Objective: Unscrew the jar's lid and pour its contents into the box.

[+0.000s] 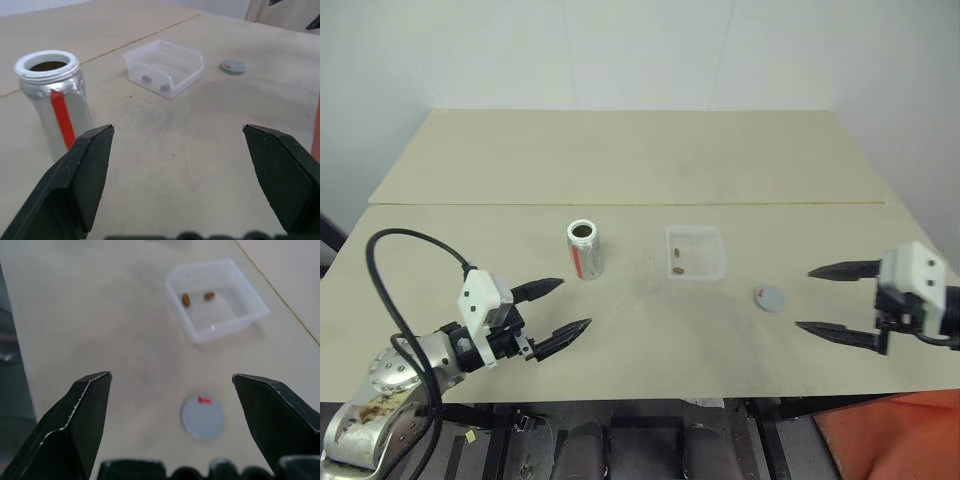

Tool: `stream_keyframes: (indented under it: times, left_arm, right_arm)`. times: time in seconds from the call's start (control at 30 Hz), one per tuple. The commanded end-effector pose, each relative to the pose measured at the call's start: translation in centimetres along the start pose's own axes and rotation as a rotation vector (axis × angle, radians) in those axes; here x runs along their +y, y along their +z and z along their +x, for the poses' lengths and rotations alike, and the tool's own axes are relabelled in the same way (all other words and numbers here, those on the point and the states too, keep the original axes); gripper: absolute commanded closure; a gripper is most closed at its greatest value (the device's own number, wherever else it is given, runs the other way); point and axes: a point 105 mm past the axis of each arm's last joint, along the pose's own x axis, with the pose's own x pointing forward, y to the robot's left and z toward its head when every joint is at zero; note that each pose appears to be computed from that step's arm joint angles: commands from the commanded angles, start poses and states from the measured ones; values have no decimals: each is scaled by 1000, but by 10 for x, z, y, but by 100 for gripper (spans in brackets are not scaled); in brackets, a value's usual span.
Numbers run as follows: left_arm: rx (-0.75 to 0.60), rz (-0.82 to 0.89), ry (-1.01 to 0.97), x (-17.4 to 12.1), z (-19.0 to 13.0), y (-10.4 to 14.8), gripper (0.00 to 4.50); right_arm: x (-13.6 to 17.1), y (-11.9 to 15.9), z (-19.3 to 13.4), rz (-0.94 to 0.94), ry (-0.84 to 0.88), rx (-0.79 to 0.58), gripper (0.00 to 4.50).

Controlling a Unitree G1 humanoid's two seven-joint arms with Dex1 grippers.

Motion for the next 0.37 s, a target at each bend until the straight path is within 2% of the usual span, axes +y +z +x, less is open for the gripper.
stream_keyframes:
  times: [0.03,0.2,0.3,0.37]
  left_arm:
    - [7,65,61,4,-7,9,2]
    - [39,64,25,0,-19,13,2]
    - [71,71,-32,-5,-23,16,2]
    - [59,14,-41,-6,-23,17,2]
  right_arm:
    - [12,10,27,75,44,-126,0]
    - [34,20,43,101,113,-185,0]
    - [36,23,53,92,65,-202,0]
    - [41,26,59,123,46,-239,0]
